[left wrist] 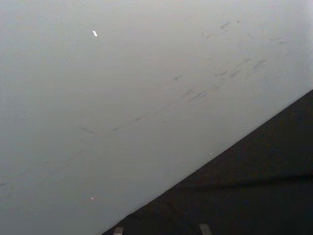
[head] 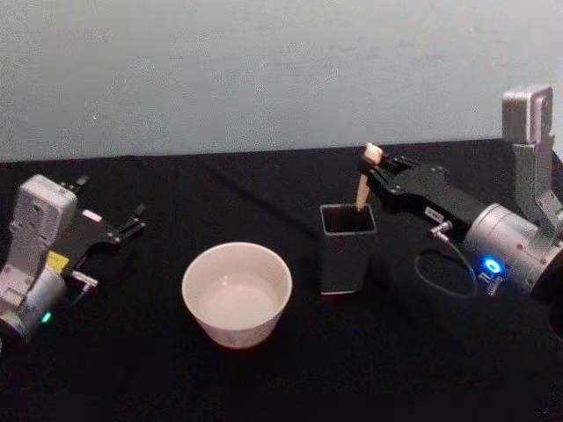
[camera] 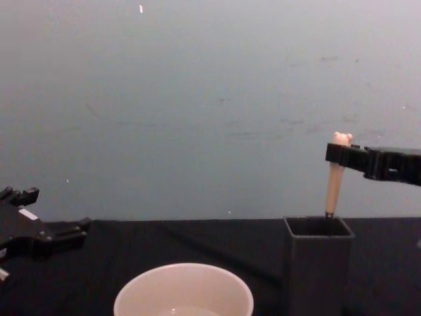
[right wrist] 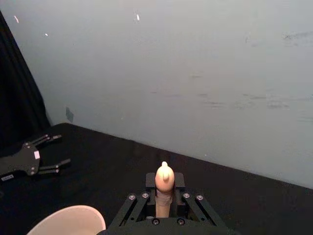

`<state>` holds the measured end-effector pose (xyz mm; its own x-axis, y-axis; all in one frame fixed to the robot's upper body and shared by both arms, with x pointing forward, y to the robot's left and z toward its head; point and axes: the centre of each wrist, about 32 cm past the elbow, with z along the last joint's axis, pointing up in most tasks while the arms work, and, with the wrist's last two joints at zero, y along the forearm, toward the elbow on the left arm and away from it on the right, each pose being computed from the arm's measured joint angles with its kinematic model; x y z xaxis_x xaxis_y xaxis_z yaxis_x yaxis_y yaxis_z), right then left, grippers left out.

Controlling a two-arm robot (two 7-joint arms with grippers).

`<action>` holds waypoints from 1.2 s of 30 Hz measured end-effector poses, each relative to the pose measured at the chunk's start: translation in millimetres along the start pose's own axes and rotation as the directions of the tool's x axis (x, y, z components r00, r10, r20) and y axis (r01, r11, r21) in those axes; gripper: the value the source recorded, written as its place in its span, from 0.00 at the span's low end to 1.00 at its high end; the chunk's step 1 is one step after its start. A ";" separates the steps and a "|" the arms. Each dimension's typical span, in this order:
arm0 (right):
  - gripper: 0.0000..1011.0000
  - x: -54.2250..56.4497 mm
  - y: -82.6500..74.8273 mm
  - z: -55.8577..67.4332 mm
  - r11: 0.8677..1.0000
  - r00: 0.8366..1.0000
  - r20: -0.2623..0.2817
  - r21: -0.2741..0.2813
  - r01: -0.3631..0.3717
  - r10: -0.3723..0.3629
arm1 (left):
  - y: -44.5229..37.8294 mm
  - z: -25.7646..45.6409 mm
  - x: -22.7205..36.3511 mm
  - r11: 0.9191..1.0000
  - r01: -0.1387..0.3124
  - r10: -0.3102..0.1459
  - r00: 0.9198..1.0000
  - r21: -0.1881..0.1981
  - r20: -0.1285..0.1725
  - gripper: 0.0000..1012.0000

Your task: Pick up the stirring spoon with one hand, stir inside the cup, then place it back in its original position.

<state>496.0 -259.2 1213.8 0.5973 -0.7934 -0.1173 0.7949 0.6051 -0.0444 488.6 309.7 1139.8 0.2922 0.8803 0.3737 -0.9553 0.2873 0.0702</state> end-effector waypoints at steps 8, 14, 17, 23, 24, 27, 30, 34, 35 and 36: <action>0.21 0.4 -2.4 -10.0 1.000 1.000 0.008 -0.010 0.005 -0.005 | 0.0 0.0 0.0 1.000 0.000 0.000 1.000 0.000 0.000 0.99; 0.21 -0.7 -2.9 -16.8 1.000 1.000 0.004 -0.021 0.011 -0.011 | 0.0 0.0 0.0 1.000 0.000 0.000 1.000 0.000 0.000 0.99; 0.21 -0.9 -2.9 -18.8 1.000 1.000 0.000 -0.024 0.014 -0.014 | 0.0 0.0 0.0 1.000 0.000 0.000 1.000 0.000 0.000 0.99; 0.21 -0.6 -2.6 -19.8 0.999 1.000 -0.004 -0.029 0.022 -0.022 | 0.0 0.0 0.0 1.000 0.000 0.000 1.000 0.000 0.000 0.99; 0.21 -0.6 -2.5 -19.9 0.999 1.000 -0.004 -0.030 0.023 -0.023 | 0.0 0.0 0.0 1.000 0.000 0.000 1.000 0.000 0.000 0.99; 0.21 -0.4 -2.7 -20.1 0.999 1.000 -0.005 -0.033 0.026 -0.026 | 0.0 0.0 0.0 1.000 0.000 0.000 1.000 0.000 0.000 0.99; 0.21 0.0 -3.0 -20.5 0.999 1.000 -0.006 -0.037 0.029 -0.029 | 0.0 0.0 0.0 1.000 0.000 0.000 1.000 0.000 0.000 0.99; 0.21 0.7 -3.6 -21.0 0.998 1.000 -0.006 -0.046 0.030 -0.030 | 0.0 0.0 0.0 1.000 0.000 0.000 1.000 0.000 0.000 0.99; 0.21 0.7 -3.7 -21.0 0.998 1.000 -0.006 -0.046 0.030 -0.030 | 0.0 0.0 0.0 1.000 0.000 0.000 1.000 0.000 0.000 0.99; 0.21 0.7 -3.7 -21.0 0.998 1.000 -0.006 -0.046 0.030 -0.030 | 0.0 0.0 0.0 1.000 0.000 0.000 1.000 0.000 0.000 0.99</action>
<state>491.3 -260.5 1193.0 0.5725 -0.8108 -0.1219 0.8066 0.5836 -0.0936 488.6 309.7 1139.8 0.2922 0.8803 0.3737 -0.9553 0.2873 0.0703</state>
